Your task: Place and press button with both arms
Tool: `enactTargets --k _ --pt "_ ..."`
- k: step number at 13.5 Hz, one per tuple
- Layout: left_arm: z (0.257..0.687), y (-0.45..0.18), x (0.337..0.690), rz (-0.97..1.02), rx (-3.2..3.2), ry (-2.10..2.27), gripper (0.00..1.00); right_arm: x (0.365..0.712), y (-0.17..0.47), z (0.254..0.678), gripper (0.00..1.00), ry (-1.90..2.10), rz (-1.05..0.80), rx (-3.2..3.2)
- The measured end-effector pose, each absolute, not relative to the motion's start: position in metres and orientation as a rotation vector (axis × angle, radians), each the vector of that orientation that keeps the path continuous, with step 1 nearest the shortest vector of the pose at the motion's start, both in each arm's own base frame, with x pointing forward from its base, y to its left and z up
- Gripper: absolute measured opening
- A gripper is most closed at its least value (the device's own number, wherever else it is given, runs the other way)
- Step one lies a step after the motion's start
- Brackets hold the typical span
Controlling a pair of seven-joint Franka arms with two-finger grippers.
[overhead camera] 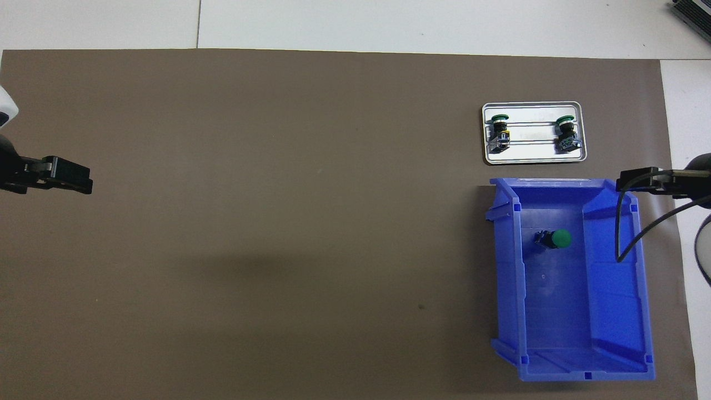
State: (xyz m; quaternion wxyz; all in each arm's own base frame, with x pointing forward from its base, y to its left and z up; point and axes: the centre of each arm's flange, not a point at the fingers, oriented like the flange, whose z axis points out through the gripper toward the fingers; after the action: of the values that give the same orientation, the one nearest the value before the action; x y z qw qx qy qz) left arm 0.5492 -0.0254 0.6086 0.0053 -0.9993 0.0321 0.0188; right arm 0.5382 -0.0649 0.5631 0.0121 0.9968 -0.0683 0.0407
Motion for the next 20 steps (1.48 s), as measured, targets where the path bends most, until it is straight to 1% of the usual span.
enactTargets --k 3,4,5,7,9,13,20 --pt "0.609 -0.025 0.549 0.059 -3.129 0.100 1.00 0.535 -0.061 0.636 1.00 -0.213 0.043 3.104" --pt "0.609 -0.025 0.549 0.058 -3.129 0.100 1.00 0.538 -0.061 0.653 1.00 -0.217 0.013 3.101" --pt "0.609 -0.025 0.549 0.058 -3.129 0.100 1.00 0.541 -0.060 0.660 1.00 -0.219 -0.028 3.098" --pt "0.609 -0.025 0.549 0.058 -3.129 0.100 1.00 0.546 -0.059 0.648 1.00 -0.209 -0.095 3.096" --pt "0.609 -0.025 0.549 0.058 -3.129 0.100 1.00 0.547 -0.057 0.641 1.00 -0.151 -0.117 3.099" --pt "0.609 -0.025 0.549 0.058 -3.129 0.100 1.00 0.548 -0.058 0.641 1.00 -0.075 -0.110 3.086" --pt "0.609 -0.025 0.549 0.058 -3.129 0.100 1.00 0.552 -0.034 0.643 1.00 -0.063 -0.078 3.078"
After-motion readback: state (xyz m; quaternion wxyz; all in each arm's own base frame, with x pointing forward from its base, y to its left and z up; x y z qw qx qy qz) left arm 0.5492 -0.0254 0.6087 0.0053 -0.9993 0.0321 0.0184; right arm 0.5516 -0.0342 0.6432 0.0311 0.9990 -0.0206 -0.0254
